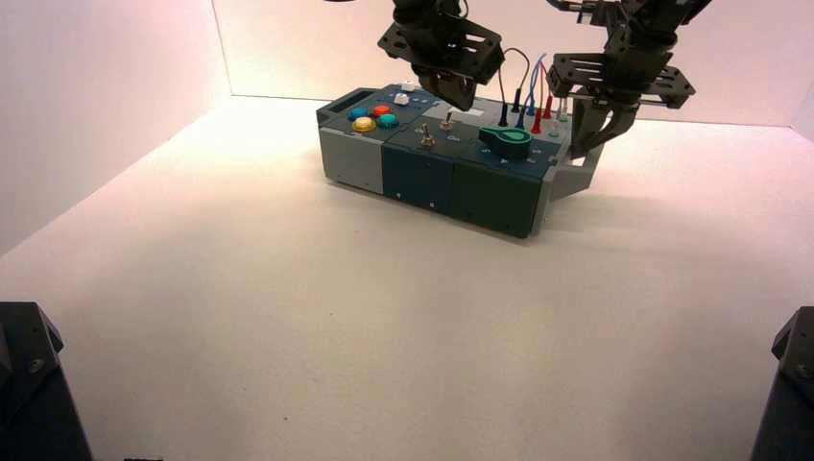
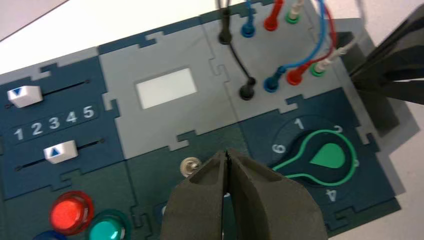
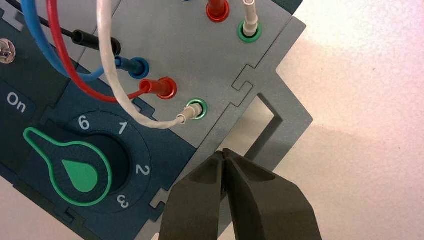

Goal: Flip the top switch off with the left gripper.

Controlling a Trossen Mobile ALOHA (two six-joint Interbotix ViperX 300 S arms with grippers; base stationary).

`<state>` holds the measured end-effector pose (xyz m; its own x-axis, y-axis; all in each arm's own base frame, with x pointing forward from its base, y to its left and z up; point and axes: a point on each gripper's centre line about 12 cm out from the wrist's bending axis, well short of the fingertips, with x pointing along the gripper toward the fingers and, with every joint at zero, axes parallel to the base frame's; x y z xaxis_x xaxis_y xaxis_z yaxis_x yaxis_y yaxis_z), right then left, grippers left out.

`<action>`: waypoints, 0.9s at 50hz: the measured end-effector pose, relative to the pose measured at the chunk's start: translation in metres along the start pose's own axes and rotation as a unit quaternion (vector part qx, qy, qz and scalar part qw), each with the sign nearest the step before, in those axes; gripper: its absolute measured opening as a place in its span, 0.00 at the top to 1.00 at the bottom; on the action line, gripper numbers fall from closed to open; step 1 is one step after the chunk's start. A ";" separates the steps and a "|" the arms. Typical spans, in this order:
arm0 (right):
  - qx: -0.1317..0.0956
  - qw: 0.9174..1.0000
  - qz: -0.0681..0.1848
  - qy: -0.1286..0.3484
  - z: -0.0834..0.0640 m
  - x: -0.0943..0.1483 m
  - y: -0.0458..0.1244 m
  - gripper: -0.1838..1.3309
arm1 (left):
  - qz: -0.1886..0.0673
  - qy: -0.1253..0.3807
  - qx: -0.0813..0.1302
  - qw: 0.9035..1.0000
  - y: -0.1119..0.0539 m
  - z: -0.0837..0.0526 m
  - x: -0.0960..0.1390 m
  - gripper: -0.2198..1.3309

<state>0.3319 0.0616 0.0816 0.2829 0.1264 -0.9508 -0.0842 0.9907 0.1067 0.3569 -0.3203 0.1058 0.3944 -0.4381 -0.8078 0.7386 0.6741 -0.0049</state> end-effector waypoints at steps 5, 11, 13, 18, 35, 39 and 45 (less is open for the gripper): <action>0.000 1.000 0.000 -0.001 0.001 0.000 0.000 0.98 | 0.000 0.000 0.001 1.000 0.000 0.000 0.000 0.96; -0.001 1.000 0.000 0.000 0.000 0.000 0.000 0.98 | 0.000 0.007 -0.002 1.000 0.002 -0.003 0.004 0.96; -0.001 1.000 0.000 0.000 0.000 0.000 0.000 0.98 | 0.000 0.009 -0.003 1.000 0.003 -0.004 0.006 0.96; 0.000 1.000 0.000 0.002 0.000 0.000 0.000 0.98 | 0.001 0.016 -0.005 1.000 0.006 -0.007 0.012 0.96; -0.001 1.000 0.000 0.001 0.001 0.000 0.000 0.98 | 0.008 0.019 -0.019 1.000 0.019 -0.010 0.016 0.96; -0.001 1.000 0.000 0.001 0.001 0.000 0.001 0.98 | 0.008 0.019 -0.020 1.000 0.019 -0.010 0.016 0.96; -0.002 1.000 0.000 0.000 0.001 0.000 0.001 0.98 | 0.008 0.019 -0.019 1.000 0.019 -0.010 0.016 0.96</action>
<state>0.3329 0.0622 0.0821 0.2826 0.1267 -0.9508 -0.0872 0.9905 0.1061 0.3724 -0.3085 0.0871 0.3856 -0.4045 -0.8293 0.7106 0.7035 -0.0128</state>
